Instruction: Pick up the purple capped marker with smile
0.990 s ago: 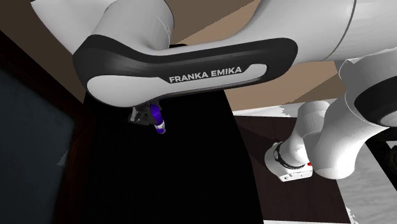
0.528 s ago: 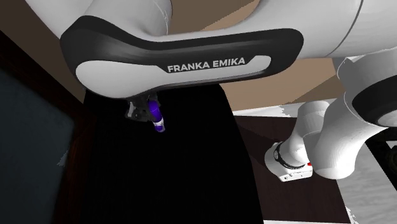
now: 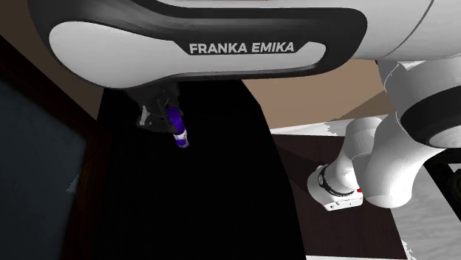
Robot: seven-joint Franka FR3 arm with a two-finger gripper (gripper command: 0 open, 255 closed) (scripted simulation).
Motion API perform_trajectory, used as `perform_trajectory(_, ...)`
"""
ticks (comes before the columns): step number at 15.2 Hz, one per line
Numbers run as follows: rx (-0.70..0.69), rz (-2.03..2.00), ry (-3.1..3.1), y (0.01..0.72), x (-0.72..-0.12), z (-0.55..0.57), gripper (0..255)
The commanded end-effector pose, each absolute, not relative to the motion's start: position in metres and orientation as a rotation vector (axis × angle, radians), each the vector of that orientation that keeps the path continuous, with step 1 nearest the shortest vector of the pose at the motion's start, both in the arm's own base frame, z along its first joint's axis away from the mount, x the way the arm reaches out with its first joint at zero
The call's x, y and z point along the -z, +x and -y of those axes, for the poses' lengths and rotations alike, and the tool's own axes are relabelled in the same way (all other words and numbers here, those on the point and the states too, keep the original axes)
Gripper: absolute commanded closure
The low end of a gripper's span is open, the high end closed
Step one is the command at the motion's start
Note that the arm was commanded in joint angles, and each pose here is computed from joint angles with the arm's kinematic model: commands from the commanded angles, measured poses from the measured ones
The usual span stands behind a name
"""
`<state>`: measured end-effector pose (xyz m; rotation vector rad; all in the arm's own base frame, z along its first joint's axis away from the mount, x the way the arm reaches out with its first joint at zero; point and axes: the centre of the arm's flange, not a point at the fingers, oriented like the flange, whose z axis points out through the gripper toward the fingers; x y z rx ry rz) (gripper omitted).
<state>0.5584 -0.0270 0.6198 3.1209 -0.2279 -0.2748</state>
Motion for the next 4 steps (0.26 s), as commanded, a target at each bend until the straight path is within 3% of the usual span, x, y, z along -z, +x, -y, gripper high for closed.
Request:
perform_trajectory(1, 0.275, 0.228, 3.121, 0.5585, -0.6312, 0.0275, 255)
perform_trajectory(4, 0.275, 0.228, 3.121, 0.5584, -0.6372, 0.0275, 255)
